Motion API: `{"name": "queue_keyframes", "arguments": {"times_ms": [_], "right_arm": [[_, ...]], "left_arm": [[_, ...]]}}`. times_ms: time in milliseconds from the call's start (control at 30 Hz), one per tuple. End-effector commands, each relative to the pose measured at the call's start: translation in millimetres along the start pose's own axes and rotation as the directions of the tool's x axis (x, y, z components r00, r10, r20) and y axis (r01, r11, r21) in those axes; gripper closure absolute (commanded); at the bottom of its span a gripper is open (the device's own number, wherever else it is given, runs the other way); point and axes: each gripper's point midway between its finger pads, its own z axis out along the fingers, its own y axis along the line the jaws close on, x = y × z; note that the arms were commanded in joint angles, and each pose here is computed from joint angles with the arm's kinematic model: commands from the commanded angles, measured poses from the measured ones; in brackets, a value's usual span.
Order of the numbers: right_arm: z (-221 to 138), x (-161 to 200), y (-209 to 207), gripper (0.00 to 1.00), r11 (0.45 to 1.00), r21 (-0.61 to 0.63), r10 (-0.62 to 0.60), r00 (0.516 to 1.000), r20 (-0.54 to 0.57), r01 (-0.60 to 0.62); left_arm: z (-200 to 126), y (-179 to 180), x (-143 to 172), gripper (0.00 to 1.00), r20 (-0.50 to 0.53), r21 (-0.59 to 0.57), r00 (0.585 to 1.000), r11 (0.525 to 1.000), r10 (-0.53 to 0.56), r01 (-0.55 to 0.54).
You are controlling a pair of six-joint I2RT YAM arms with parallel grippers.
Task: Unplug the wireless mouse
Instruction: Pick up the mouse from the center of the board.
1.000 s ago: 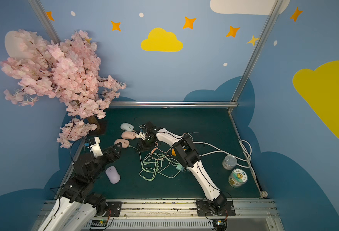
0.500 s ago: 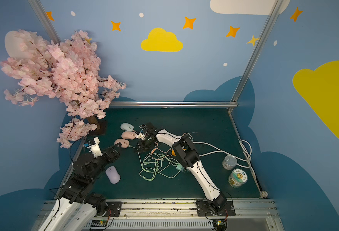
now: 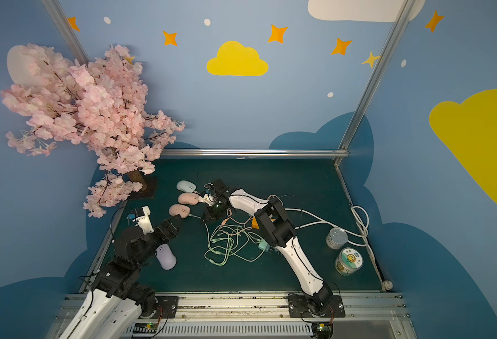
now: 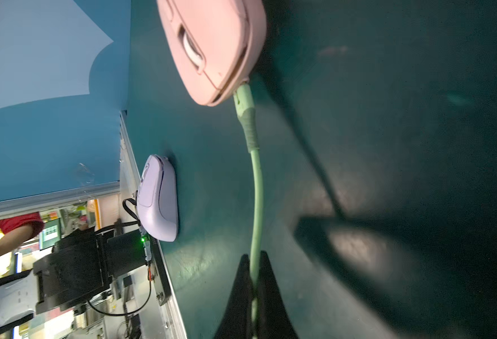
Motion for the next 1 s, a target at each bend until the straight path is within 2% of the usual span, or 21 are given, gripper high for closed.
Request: {"name": "queue_keyframes", "arguments": {"times_ms": [0, 200, 333, 433, 700, 833, 967], "right_arm": [[-30, 0, 30, 1.0, 0.99, 0.072, -0.126, 0.991, 0.048, 0.122], [-44, 33, 38, 1.0, 0.962, 0.203, -0.193, 0.981, 0.028, 0.184], [-53, 55, 49, 1.0, 0.959, 0.212, -0.2, 0.979, 0.039, 0.187], [-58, 71, 57, 1.0, 0.96, 0.2, -0.208, 0.978, 0.035, 0.197], [-87, 98, 59, 1.0, 0.926, 0.307, -0.244, 0.969, 0.04, 0.22], [-104, 101, 60, 1.0, 0.862, 0.408, -0.331, 0.944, 0.004, 0.301], [-116, 99, 67, 1.0, 0.825, 0.441, -0.37, 0.927, -0.051, 0.354]], "left_arm": [[2, 1, 9, 0.09, -0.031, 0.018, 0.999, 0.999, -0.041, 0.041], [18, 12, 48, 0.09, -0.148, 0.032, 0.984, 0.994, -0.096, 0.102], [26, 21, 70, 0.09, -0.201, 0.031, 0.97, 0.988, -0.139, 0.149], [30, 31, 81, 0.08, -0.221, 0.01, 0.966, 0.991, -0.13, 0.136], [38, 27, 86, 0.07, -0.22, 0.068, 0.972, 0.992, -0.085, 0.102], [43, 15, 83, 0.07, -0.226, 0.125, 0.974, 0.991, -0.02, 0.049], [45, 1, 72, 0.07, -0.219, 0.162, 0.975, 0.987, 0.038, -0.002]]}}
